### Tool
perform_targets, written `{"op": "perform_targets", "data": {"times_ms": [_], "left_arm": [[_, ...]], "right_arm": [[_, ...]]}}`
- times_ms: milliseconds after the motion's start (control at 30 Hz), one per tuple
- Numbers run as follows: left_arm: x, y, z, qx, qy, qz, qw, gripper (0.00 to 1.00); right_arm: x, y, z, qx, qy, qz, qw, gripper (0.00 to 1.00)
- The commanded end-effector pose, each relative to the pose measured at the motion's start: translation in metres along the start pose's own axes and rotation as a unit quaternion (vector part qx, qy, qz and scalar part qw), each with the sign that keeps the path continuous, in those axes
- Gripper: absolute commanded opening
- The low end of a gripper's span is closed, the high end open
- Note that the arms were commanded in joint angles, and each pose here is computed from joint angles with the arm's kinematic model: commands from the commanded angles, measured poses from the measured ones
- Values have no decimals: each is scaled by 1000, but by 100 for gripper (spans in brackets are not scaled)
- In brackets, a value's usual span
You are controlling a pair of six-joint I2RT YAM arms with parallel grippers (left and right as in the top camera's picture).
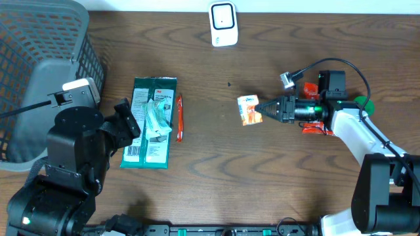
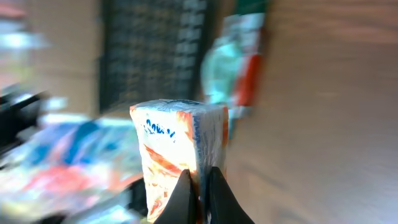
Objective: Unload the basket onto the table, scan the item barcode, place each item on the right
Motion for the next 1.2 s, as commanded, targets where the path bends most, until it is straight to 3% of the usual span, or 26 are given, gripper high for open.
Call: {"op": "perform_targets", "data": {"times_ms": [0,133,433,600,767,833,867,1000,1167], "left_arm": [[-1,2,-1,-6,-4,3,1000,82],[-1,2,-1,-6,-4,3,1000,82],[-1,2,-1,-6,-4,3,1000,82],[-1,2,-1,-6,-4,3,1000,82],[-1,2,-1,-6,-3,3,1000,82],[-1,2,-1,-6,-4,3,1000,82],[-1,2,-1,-6,-4,3,1000,82],[-1,2,-1,-6,-4,3,1000,82],[-1,2,-1,-6,-4,3,1000,82]], "right_arm": [[12,27,-1,-96,40,13,994,1],[15,32,2,-96,50,45,993,1],[15,82,-5,-93,38,-49,994,1],[-19,41,6,81,-79,-34,993,1],[-38,26,5,257,-134,-49,956,1],[-51,48,-8,404,-143,-89,899,1],[-56,58,-9,438,-141,-104,882,1],[-84,100,-1,525,-130,-146,829,1],[-152,130,29,583,-139,-228,768,1]]}}
Point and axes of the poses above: each gripper's point midway between its finger pads, its own z axis out along the fingers, its own y axis along the line the jaws close on, x = y × z, the point moved 3 cm from there along -z, back along the fingers, and after that the axes turned 6 degrees about z, right-handed, at the moved point
